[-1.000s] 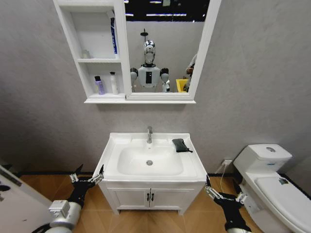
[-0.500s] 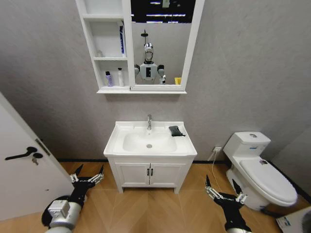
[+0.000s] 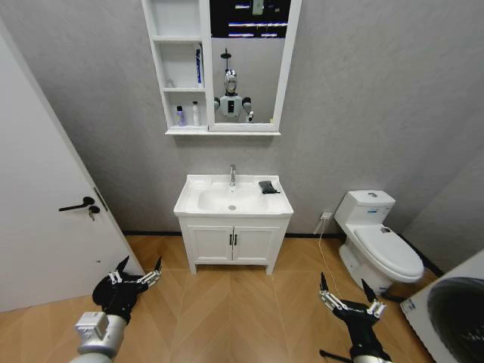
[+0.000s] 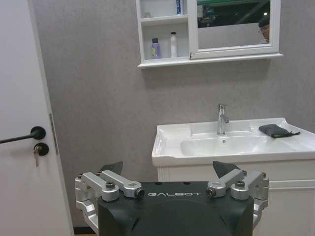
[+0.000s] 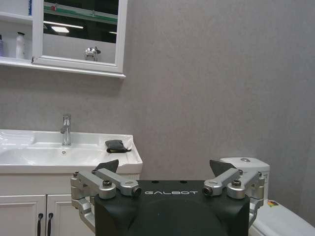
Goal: Move facial cleanser and shampoo from washbasin to cabinet, then wipe washbasin with towel.
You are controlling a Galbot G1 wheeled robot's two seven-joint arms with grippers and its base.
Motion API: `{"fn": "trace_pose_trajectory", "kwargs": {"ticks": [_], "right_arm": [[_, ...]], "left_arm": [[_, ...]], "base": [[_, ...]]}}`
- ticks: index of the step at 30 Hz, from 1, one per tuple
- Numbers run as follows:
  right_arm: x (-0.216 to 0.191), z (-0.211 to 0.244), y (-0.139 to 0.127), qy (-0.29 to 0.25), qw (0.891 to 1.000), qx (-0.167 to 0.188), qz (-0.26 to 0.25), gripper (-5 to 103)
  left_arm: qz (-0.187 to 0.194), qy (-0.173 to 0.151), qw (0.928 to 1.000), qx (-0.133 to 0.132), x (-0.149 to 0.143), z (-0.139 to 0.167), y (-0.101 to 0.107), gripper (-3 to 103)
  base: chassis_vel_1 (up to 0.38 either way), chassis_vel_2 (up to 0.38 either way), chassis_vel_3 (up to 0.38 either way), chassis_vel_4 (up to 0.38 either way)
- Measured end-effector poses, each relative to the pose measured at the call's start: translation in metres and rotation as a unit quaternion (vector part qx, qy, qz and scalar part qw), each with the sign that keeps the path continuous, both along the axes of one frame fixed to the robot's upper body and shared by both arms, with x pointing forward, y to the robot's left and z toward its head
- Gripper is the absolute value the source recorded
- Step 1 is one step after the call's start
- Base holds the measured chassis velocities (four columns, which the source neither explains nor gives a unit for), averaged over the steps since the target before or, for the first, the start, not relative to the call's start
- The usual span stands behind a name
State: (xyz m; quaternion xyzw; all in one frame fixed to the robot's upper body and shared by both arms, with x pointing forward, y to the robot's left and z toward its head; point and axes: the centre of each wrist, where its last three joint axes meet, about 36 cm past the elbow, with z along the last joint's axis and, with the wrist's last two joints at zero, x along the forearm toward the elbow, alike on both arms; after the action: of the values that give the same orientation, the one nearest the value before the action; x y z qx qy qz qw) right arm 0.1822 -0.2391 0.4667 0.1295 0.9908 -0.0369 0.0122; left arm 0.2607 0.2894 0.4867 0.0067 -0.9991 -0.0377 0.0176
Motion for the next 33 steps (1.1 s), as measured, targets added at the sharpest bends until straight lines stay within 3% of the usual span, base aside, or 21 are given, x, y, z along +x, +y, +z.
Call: {"fn": "trace_pose_trajectory", "kwargs": {"ticks": [11,33], "right_arm": [[0.0,0.0,0.0001,0.0,1.0,0.0,0.0,100],[0.0,0.0,0.0,0.0,1.0,0.0,0.0,100]], "left_arm": [[0.0,0.0,1.0,0.0,-0.0001,0.0,0.0,100],[0.0,0.0,1.0,0.0,-0.0001,0.0,0.0,100]], "base": [[0.244,-0.193,-0.266,0.242],[-0.03,0.004,0.02,-0.013]]}}
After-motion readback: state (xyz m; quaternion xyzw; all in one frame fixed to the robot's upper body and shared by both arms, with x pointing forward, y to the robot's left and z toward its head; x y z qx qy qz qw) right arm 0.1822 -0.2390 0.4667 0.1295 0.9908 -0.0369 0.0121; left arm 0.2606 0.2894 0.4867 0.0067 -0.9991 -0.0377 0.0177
